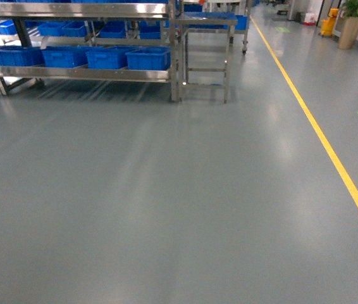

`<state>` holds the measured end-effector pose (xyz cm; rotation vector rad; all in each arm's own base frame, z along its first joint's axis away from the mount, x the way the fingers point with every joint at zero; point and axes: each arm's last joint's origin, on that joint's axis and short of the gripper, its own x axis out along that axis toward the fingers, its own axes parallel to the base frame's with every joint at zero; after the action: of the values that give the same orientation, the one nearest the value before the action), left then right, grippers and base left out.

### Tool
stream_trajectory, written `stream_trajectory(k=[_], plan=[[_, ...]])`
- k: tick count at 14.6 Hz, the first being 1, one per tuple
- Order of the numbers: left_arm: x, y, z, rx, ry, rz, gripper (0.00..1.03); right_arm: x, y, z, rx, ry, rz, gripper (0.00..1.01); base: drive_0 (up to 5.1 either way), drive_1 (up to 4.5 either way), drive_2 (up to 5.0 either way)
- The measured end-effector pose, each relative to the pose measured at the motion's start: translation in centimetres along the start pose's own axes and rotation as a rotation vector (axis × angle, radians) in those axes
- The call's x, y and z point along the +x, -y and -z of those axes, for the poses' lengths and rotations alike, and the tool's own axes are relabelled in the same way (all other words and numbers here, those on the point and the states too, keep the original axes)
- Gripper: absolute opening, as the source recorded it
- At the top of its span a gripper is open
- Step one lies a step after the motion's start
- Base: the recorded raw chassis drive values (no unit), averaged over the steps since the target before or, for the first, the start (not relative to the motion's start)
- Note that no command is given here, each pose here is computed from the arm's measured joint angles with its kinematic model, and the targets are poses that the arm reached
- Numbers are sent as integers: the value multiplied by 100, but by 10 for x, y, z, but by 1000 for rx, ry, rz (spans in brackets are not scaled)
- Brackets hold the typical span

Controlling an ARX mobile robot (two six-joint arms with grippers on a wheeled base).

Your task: Pick blue part to blue bin on bottom shelf

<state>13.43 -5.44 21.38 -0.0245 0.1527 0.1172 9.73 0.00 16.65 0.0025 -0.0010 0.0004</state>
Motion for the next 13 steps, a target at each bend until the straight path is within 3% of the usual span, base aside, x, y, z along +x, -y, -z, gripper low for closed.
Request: stream_trajectory(k=[9, 11, 13], plan=[[0, 0, 0, 1, -2, 4, 44, 0, 0, 0, 0, 0, 1, 98, -162, -162, -162], [0, 0, 0, 0, -1, 1, 44, 0, 0, 0, 0, 0, 0, 98, 0, 0, 0], [0, 0, 0, -1, 1, 2, 44, 0, 0, 0, 0, 3, 0, 98, 4, 436, -428]])
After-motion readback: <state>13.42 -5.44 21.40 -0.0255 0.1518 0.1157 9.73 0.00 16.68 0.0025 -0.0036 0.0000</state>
